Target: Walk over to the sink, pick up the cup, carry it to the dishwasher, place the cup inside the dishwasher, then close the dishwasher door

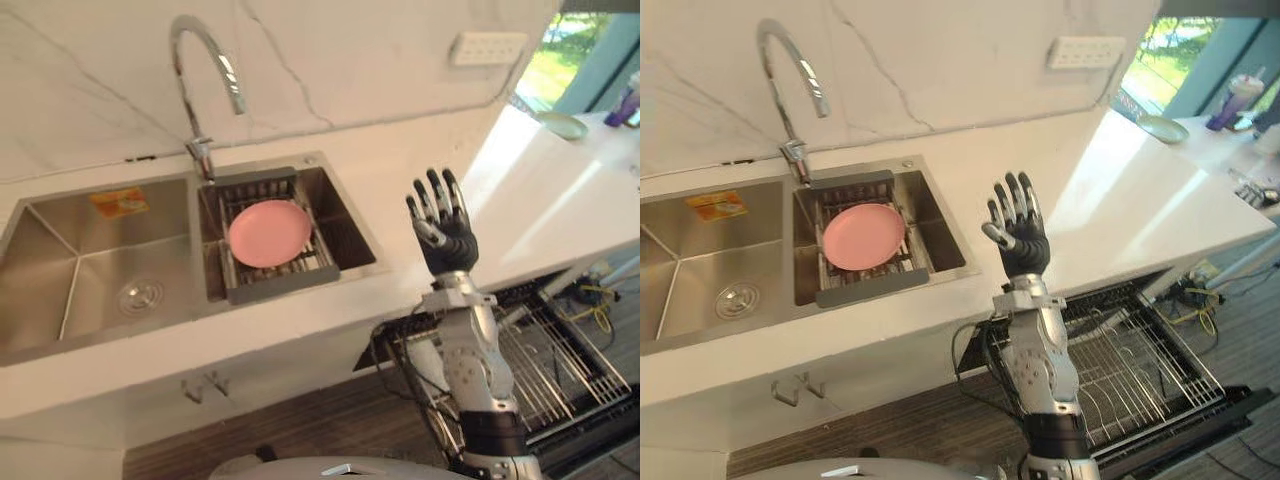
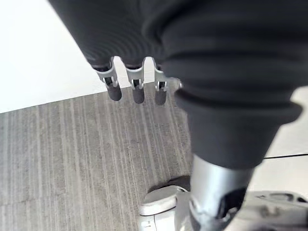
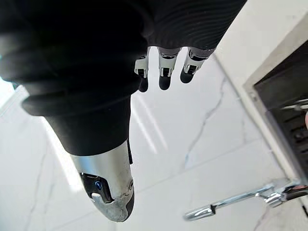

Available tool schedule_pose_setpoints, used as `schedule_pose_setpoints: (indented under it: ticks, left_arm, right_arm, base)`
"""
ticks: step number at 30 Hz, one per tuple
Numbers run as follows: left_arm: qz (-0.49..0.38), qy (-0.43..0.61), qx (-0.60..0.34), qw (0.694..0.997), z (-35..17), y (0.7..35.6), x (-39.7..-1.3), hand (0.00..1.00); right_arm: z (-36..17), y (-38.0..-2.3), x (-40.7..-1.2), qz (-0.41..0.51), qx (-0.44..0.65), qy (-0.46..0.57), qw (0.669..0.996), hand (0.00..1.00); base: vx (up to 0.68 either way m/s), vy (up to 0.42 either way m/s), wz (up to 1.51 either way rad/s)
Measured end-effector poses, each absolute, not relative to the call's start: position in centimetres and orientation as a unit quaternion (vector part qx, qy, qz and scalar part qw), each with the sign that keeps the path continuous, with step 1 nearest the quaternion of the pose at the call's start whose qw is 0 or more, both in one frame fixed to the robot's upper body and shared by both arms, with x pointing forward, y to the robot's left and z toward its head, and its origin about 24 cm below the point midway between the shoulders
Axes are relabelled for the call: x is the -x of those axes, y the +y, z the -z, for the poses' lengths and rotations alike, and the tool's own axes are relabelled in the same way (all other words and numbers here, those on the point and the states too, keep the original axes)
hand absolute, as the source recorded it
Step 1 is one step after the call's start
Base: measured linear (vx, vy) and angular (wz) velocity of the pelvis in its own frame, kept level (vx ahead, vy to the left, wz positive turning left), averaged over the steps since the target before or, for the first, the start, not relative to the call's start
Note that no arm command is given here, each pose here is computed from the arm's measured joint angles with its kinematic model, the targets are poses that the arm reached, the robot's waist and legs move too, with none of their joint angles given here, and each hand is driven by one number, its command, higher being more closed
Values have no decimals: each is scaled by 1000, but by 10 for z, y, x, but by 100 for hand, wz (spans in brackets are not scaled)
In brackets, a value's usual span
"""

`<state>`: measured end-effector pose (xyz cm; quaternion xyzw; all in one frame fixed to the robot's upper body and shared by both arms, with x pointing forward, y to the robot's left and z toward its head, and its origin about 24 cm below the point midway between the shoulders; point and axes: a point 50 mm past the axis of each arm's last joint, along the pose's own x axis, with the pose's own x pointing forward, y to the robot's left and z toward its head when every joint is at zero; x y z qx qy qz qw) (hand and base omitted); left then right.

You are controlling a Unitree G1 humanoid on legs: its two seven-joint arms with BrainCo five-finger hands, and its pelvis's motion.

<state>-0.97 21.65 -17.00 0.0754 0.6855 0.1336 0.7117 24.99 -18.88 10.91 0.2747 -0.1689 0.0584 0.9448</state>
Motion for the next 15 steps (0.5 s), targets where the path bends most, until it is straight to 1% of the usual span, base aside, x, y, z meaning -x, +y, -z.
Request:
schedule_pose_setpoints:
  ticks: [3,7,11,12,15]
  left_arm:
    - [-167,680,-64,712,168,228,7,0]
    - [-182,668,-79,717,166,234,5,0]
    - [-196,656,-78,724,165,234,-2,0]
    - [-201,650,-73,729,165,236,-9,0]
    - [-183,647,-80,736,166,227,-17,0]
  right_arm:
    - [-93,-192,-243,-26,-290,-143,946,0]
    - [-98,-206,-237,6,-285,-170,943,0]
    - [-105,-215,-238,17,-283,-188,940,0]
    - [-106,-219,-238,24,-284,-193,939,0]
    - [-102,-228,-234,41,-290,-184,938,0]
  base:
    - [189,-32,86]
    - [121,-47,67]
    - [187,-103,-6]
    - [163,-66,-17]
    - [76,-36,-8]
